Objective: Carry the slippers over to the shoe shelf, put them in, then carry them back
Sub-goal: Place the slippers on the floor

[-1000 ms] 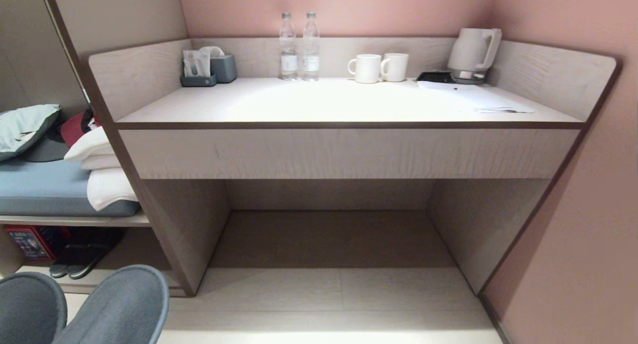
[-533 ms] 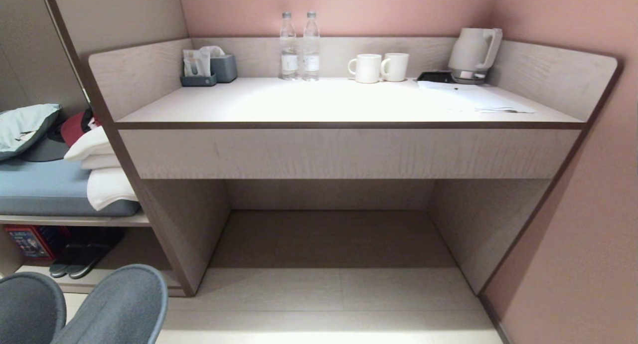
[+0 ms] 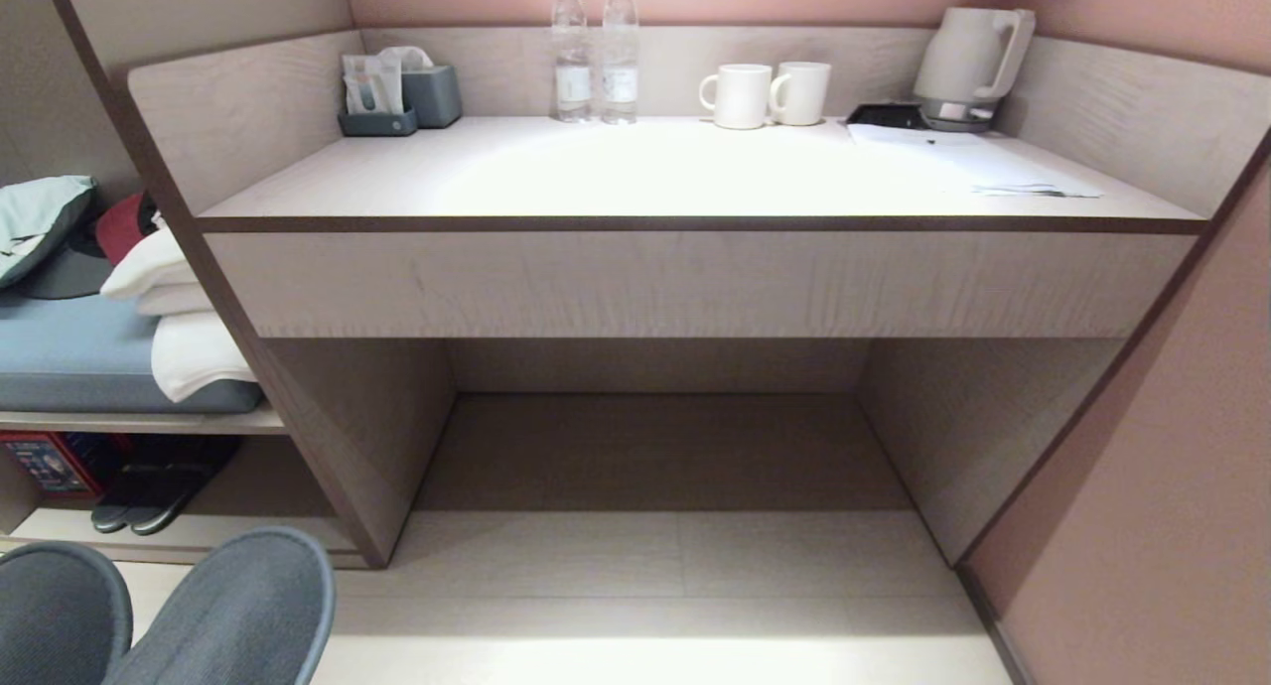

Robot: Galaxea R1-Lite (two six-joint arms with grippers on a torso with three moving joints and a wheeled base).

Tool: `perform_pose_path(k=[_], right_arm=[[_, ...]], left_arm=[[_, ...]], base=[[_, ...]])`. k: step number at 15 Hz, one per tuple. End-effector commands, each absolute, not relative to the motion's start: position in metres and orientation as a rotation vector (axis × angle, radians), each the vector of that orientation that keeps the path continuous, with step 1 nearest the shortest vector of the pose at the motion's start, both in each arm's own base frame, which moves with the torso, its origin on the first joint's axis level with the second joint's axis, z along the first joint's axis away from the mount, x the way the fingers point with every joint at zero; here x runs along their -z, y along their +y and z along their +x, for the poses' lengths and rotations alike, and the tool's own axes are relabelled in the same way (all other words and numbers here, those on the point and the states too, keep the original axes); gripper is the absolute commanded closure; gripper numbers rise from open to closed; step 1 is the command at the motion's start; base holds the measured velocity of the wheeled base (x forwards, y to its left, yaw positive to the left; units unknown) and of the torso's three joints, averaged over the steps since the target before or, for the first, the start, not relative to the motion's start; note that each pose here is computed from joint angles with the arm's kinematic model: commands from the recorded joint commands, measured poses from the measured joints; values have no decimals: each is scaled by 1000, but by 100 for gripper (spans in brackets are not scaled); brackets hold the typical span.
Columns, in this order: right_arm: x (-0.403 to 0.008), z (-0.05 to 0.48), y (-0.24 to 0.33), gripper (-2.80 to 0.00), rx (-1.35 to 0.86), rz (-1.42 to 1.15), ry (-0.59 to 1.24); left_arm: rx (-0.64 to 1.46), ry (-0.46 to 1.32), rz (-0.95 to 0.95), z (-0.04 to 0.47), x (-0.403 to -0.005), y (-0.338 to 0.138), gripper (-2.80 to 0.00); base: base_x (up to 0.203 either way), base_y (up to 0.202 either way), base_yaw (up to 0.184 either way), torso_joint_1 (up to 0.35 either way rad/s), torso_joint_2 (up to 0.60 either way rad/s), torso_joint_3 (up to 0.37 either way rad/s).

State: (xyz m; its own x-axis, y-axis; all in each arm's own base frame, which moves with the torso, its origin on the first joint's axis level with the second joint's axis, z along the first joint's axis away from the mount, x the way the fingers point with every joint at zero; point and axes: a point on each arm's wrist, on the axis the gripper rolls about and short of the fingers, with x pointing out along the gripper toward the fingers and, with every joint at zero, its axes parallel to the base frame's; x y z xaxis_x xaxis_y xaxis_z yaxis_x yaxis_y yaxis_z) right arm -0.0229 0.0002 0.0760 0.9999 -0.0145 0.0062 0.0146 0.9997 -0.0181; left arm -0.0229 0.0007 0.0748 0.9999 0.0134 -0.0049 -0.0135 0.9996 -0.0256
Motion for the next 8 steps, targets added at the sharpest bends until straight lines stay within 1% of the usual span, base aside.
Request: perform_pose_path(k=[1, 8], right_arm=[[-64, -23, 0, 0, 14, -18, -6], [-64, -23, 0, 0, 14, -18, -6]], left_arm=[[-14, 6, -26, -23, -75, 1, 0], [-14, 6, -31, -23, -75, 1, 0]], base=[[0, 0, 0, 2, -2, -184], [0, 0, 0, 2, 4, -197]])
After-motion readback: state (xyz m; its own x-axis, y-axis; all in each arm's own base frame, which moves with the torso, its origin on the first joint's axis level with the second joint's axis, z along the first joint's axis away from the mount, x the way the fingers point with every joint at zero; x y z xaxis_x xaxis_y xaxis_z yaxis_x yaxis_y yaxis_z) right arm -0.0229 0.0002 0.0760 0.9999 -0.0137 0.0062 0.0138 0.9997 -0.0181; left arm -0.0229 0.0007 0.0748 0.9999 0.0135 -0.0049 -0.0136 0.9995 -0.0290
